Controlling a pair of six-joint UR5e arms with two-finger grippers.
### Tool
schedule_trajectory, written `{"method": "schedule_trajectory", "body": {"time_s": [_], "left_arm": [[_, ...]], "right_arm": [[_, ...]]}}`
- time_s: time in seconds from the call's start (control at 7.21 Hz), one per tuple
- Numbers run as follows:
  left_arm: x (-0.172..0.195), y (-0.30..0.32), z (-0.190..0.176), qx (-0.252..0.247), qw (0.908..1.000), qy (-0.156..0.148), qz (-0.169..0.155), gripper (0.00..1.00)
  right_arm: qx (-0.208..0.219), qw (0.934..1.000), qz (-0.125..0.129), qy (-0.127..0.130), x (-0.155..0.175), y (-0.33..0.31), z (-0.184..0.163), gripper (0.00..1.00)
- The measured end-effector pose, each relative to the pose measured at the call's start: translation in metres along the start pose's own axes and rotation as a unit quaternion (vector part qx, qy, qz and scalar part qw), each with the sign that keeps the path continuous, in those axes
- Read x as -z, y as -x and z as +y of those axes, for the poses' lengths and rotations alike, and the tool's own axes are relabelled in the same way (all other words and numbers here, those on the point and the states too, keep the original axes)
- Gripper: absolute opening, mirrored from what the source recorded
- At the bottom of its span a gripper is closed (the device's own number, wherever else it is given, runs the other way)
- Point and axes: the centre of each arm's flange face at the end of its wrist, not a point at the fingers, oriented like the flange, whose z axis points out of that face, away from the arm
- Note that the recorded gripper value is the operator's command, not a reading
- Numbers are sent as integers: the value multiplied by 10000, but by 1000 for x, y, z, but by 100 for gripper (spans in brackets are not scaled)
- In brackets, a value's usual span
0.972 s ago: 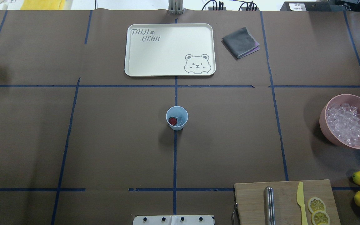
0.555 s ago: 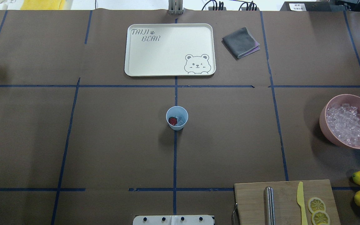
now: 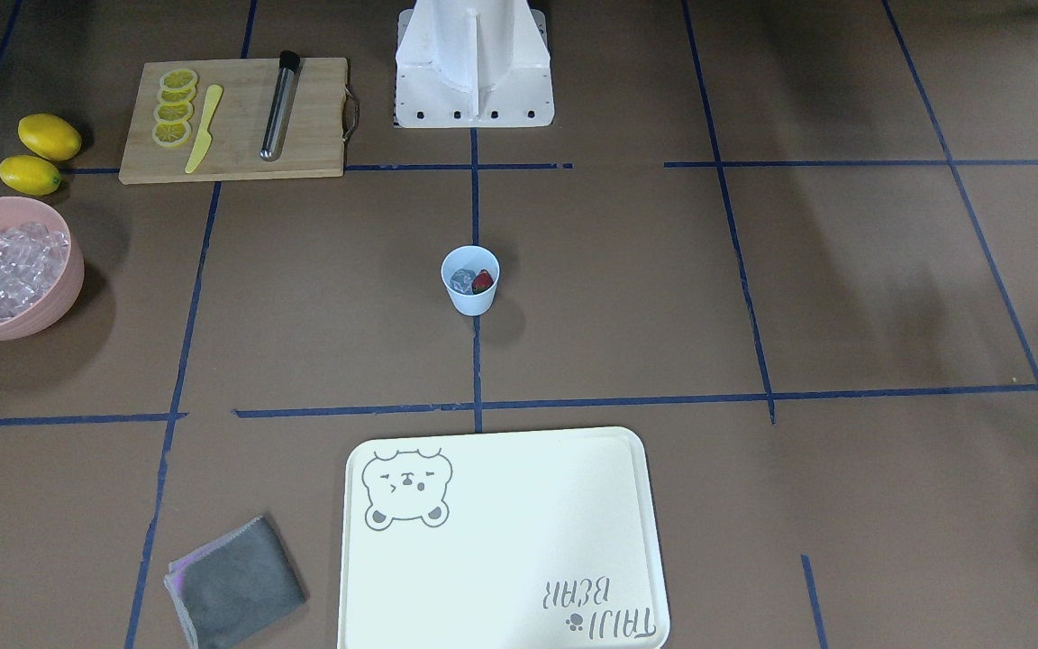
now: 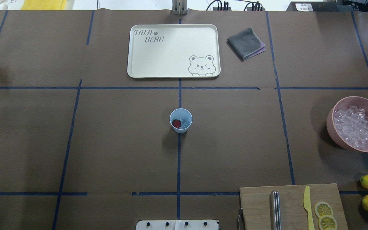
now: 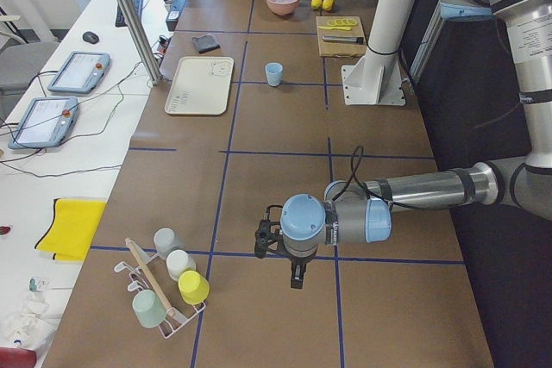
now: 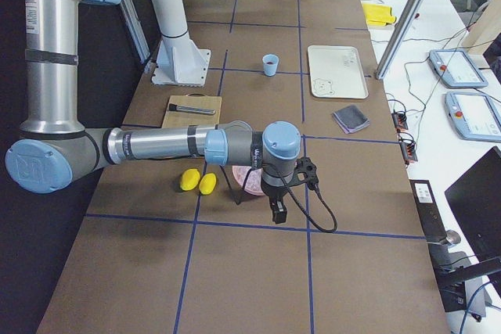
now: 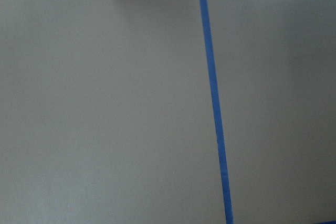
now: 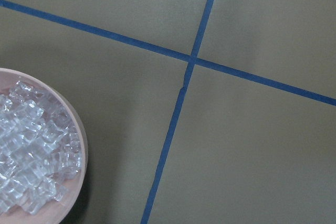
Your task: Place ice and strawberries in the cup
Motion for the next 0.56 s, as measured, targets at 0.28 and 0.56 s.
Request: {"method": "schedule_trajectory", "body": {"time_s": [0.28, 0.56], "left_arm": [[1, -2, 0, 593, 9981, 172, 37, 100], [13, -14, -9, 992, 9950, 84, 8, 100]], "right_arm": [[-61, 10000, 0, 66, -4, -3, 7, 100], [-111, 9998, 25, 135, -10, -6, 16, 100]]}}
